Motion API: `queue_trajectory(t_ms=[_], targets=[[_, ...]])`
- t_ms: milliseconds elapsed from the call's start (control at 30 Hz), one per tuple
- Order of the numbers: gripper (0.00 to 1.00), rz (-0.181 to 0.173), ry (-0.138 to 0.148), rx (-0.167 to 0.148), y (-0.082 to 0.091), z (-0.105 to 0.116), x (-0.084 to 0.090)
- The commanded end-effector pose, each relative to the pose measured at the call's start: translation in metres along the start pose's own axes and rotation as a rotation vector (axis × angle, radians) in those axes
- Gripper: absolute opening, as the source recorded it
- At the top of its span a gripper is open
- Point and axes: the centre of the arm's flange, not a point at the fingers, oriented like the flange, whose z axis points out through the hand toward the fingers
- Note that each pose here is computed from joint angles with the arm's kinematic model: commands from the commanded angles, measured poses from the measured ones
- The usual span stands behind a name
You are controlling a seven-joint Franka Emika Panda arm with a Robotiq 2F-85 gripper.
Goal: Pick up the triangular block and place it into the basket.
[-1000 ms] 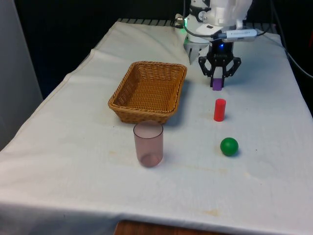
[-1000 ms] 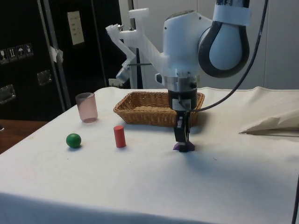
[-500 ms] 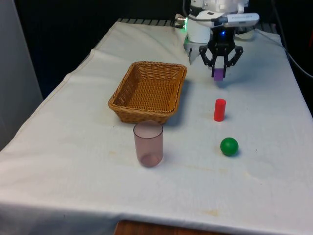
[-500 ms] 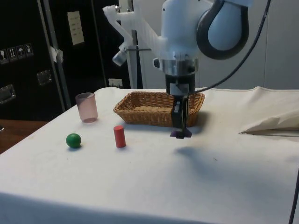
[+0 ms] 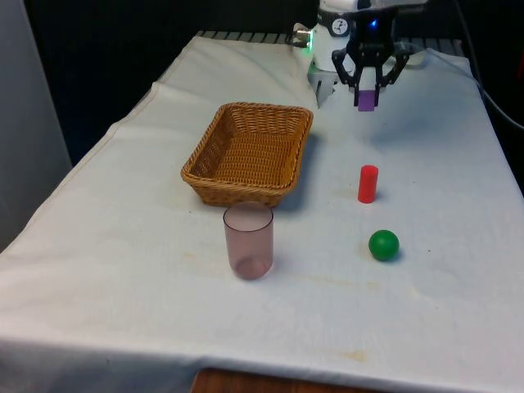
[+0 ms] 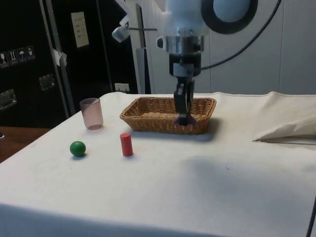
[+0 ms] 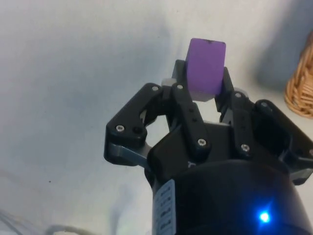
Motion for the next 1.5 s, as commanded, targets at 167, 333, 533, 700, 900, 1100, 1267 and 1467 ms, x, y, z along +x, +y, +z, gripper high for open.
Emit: queue_trajectory(t_ms=[167, 333, 533, 700, 900, 1100, 1267, 1467], targets=[[0.34, -0.005, 0.01, 0.0, 0.008, -0.017, 0.007], [0.34, -0.013, 0.029, 0.008, 0.017, -0.025, 0.01], [0.34, -0.032, 0.058, 0.007, 0.037, -0.034, 0.015], [0.34, -0.039, 0.069, 0.006, 0.051, -0.036, 0.02], [0.34, -0.048, 0.082, 0.001, 0.069, -0.036, 0.027], [0.34, -0.059, 0.085, -0.012, 0.086, -0.033, 0.037], [0.34, -0.066, 0.086, -0.024, 0.094, -0.029, 0.044], [0.34, -0.078, 0.086, -0.041, 0.105, -0.022, 0.053]])
